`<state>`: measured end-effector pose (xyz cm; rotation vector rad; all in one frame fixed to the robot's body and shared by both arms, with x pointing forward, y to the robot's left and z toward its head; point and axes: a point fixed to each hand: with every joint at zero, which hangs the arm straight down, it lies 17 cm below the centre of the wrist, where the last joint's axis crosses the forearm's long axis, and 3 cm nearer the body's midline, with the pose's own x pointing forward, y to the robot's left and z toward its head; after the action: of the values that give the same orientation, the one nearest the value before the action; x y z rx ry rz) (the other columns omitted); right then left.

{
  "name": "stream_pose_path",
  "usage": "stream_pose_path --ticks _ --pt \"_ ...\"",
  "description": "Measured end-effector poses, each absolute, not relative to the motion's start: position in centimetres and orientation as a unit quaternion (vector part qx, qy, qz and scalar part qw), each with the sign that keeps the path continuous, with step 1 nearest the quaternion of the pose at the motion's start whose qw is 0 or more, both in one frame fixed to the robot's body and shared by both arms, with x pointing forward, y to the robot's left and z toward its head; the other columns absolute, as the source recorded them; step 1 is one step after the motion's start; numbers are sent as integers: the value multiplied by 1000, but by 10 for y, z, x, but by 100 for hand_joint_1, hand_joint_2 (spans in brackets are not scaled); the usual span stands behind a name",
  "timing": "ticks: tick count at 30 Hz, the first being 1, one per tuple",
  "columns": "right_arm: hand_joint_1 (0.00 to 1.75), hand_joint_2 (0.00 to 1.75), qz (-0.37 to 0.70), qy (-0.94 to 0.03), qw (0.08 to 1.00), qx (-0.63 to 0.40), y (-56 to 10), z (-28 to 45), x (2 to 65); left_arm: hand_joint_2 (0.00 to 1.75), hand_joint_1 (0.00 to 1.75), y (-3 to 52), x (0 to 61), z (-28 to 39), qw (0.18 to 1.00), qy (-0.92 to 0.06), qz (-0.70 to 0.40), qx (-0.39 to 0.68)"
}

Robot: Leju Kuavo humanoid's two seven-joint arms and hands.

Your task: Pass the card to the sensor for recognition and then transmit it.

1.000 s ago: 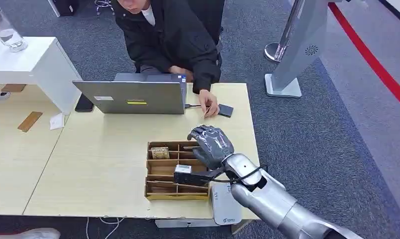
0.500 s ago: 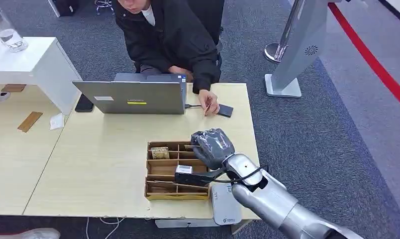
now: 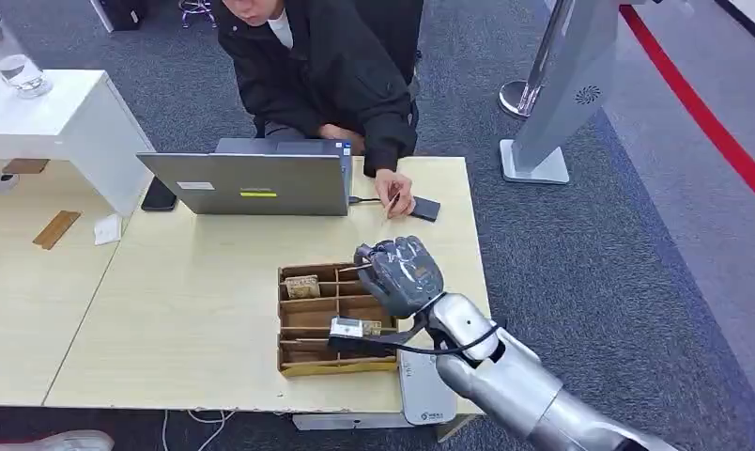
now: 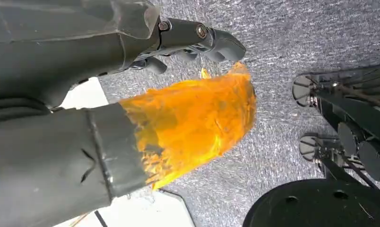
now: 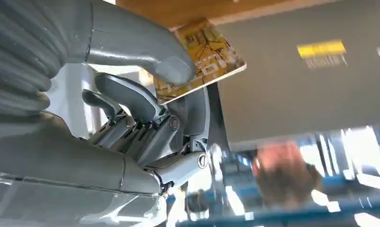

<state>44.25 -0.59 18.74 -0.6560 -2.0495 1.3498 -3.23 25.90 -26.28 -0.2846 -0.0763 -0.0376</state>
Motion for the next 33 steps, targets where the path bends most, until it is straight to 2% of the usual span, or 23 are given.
stream_pose_path --ticks 14,33 --pt "175 175 370 -857 216 -286 -29 281 410 0 0 269 -30 -266 992 -42 -32 -115" --pt "175 175 354 -864 209 -291 -11 310 430 0 0 280 -20 -270 992 -45 -60 -99"
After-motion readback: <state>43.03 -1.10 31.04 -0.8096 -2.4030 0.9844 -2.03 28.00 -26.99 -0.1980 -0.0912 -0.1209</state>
